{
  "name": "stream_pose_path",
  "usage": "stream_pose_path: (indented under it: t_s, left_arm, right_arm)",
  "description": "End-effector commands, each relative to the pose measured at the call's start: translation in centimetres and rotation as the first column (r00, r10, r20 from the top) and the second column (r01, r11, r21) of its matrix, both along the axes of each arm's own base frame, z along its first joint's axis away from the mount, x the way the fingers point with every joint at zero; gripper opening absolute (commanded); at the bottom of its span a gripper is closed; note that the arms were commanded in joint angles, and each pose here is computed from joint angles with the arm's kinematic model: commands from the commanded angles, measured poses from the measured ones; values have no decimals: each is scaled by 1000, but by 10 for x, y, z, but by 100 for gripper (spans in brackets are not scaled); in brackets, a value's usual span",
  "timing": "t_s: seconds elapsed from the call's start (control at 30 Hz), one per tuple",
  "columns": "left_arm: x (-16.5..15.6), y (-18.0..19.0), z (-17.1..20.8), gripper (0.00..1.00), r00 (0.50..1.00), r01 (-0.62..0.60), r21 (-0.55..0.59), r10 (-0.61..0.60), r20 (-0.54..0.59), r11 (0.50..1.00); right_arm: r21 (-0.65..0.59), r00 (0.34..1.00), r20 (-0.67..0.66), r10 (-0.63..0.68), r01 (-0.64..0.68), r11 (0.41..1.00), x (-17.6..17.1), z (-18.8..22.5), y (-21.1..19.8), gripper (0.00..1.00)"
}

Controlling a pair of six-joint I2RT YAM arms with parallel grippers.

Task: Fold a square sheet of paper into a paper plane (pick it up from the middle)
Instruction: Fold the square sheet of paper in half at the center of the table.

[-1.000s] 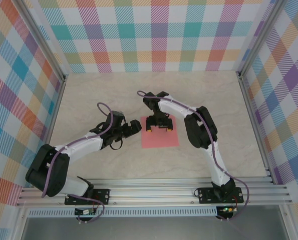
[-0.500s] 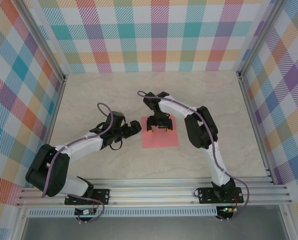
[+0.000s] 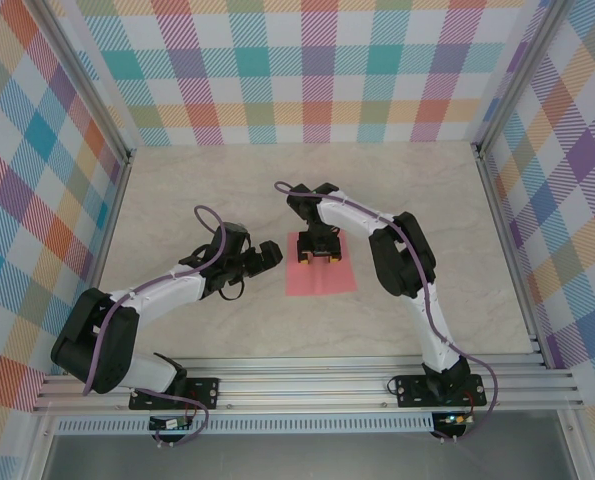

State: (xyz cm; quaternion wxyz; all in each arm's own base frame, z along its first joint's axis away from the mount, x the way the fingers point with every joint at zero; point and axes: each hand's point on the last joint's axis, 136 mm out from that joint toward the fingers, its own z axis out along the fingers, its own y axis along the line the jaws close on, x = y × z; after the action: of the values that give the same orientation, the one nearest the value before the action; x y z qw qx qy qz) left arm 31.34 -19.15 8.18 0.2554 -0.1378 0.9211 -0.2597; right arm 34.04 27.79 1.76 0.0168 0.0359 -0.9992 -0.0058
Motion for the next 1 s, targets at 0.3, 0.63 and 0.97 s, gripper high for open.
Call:
stream_pose_path:
  t_s: [0.3,0.63,0.97]
  left_arm:
    - [0,-5,11,100,1000,15,4,-15,18,1000]
    - [9,-1,24,100,999,-27,-147,30,12,989]
    - [18,-19,33,99,999,31,-262,-33,-6,964]
  right_arm:
    - [183,999,36,0,-6,983,6,38,11,29]
    - [794,999,-46,-27,53,606,7,129,60,28]
    - [797,989,-141,-40,137,589,15,73,35,36]
